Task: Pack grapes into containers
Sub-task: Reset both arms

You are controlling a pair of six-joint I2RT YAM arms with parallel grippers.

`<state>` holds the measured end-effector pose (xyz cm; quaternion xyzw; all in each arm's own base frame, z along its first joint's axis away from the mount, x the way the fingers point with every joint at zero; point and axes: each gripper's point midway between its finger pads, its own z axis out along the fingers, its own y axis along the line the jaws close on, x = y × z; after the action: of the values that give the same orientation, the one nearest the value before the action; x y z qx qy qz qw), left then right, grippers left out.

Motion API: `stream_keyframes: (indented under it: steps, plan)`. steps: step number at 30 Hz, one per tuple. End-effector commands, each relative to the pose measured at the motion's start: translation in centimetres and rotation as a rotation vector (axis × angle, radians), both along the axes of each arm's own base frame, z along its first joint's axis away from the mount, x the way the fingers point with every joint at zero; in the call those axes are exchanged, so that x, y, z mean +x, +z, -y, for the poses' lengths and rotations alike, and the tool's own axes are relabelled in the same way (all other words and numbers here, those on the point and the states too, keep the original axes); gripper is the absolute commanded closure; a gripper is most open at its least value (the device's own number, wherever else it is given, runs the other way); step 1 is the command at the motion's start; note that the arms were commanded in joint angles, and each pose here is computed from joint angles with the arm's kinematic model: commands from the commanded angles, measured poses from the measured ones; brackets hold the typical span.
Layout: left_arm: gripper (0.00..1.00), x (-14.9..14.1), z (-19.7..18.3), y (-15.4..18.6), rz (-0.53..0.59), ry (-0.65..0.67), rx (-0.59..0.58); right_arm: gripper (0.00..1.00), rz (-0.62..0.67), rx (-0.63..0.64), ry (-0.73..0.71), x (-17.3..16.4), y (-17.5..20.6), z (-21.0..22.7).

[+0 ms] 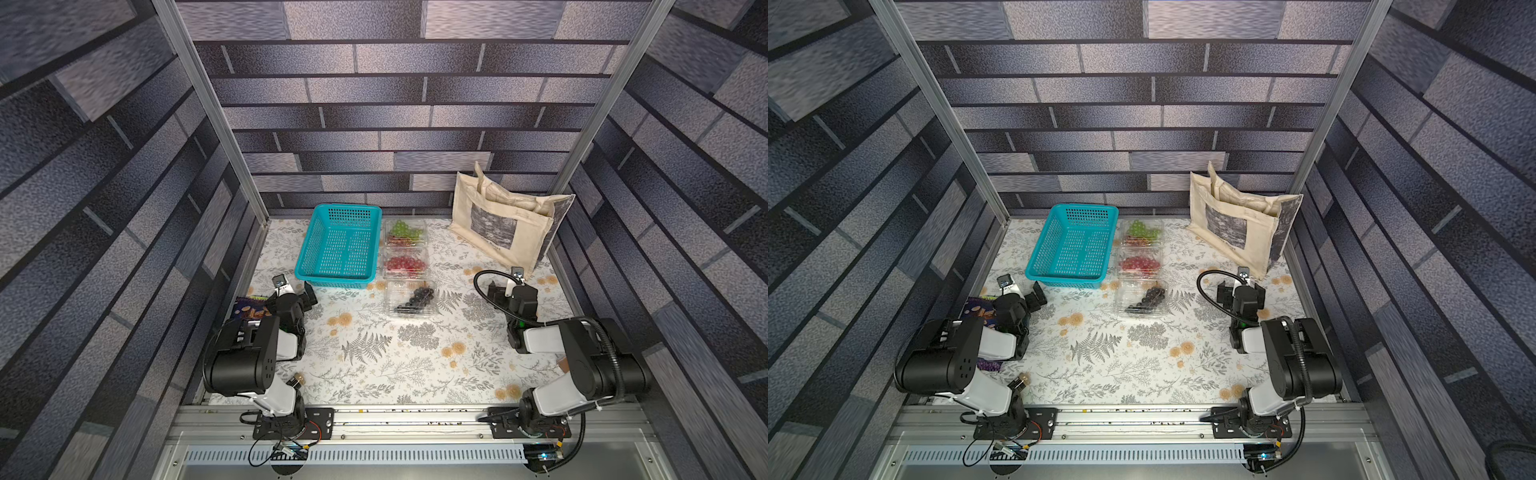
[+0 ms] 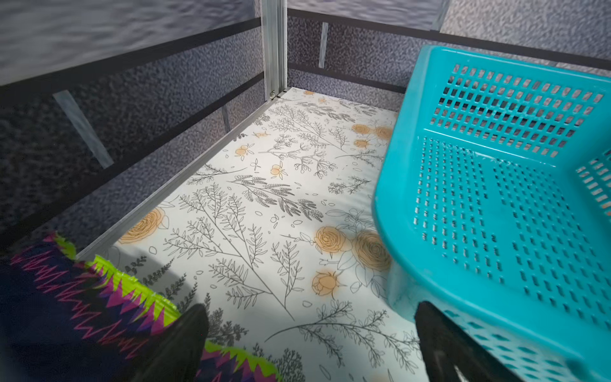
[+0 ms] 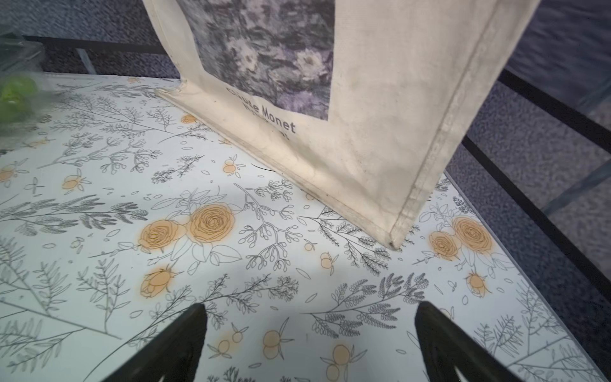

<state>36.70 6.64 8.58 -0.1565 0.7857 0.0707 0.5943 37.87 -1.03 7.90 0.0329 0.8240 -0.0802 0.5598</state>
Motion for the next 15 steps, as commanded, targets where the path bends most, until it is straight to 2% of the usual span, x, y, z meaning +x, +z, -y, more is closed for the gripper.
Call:
stream_keyframes:
  steps: [1,15]
  plan:
    - [0.00,1.09,0.10,1.29,0.016,-0.010,0.029,0.00,0.054,0.056,0.009,0.96,1.47,-0.59]
    - [0.00,1.78,0.53,1.23,-0.008,-0.024,0.048,0.00,0.054,0.056,0.009,0.99,1.45,-0.60]
